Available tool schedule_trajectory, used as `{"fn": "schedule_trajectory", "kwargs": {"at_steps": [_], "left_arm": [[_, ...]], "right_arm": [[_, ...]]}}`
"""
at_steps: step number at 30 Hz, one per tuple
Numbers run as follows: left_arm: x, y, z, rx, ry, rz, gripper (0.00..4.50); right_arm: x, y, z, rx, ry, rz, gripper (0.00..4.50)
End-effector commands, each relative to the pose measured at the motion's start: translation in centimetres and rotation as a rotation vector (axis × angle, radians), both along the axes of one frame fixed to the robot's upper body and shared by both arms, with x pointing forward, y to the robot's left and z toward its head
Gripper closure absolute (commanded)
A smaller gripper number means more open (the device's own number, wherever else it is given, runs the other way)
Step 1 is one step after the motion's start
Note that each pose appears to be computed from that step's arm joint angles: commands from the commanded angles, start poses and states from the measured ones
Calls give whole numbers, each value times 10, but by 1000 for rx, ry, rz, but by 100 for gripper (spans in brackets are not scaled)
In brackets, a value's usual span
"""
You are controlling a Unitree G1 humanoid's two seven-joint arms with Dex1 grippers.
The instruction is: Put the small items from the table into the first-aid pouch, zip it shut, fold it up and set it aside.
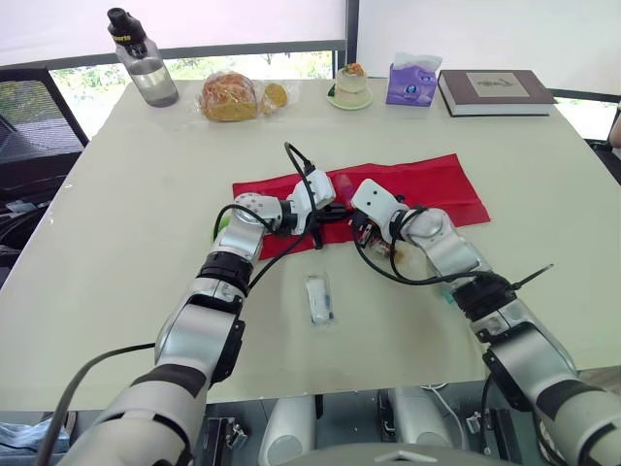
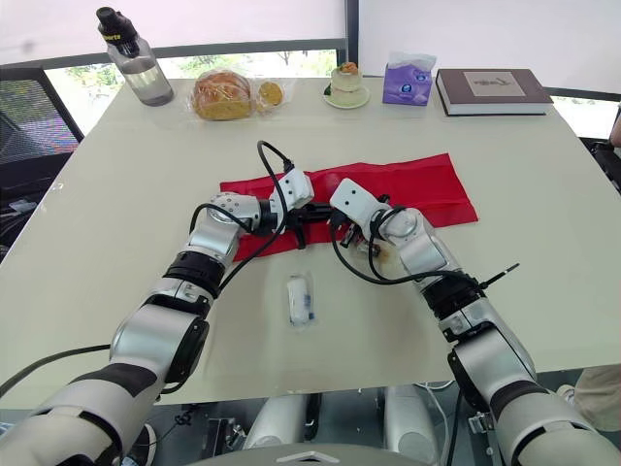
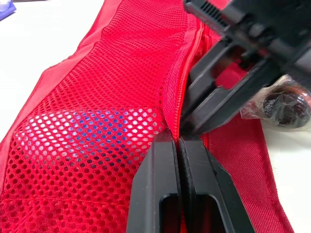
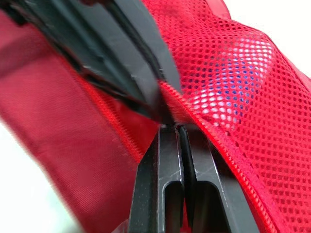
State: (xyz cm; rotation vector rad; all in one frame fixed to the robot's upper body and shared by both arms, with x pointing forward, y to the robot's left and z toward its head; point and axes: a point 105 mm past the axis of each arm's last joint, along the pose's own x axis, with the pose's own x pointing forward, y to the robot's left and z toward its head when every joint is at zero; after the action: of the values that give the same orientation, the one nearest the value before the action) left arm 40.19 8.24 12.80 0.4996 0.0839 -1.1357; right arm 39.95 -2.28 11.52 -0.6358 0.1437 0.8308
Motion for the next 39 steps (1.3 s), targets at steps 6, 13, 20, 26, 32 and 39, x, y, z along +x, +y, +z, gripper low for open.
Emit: {"fn": "schedule_trajectory", "kwargs": {"at_steps": [6,13,20,26,32,39], "left_arm": [[-1,-1,7,5,-32,-22,450],[5,8,10,12,-45,13,450],[6,23,7,49,-41,27,450],[8,42,7,81,-39,58,450],[7,55,5,101,-33,74,450],[5,78,5,139,-21,103,450]], "right_arm": [[-3,1,34,75,-116,46,441],[-36,-24,57,183,-116,119,441],[-80,-68,72,321,-73,214,441],[-121,-123,89,429,49,262,347],[-153,-165,117,399,91,275,121],[-186,-197,153,340,138,297,7]]}}
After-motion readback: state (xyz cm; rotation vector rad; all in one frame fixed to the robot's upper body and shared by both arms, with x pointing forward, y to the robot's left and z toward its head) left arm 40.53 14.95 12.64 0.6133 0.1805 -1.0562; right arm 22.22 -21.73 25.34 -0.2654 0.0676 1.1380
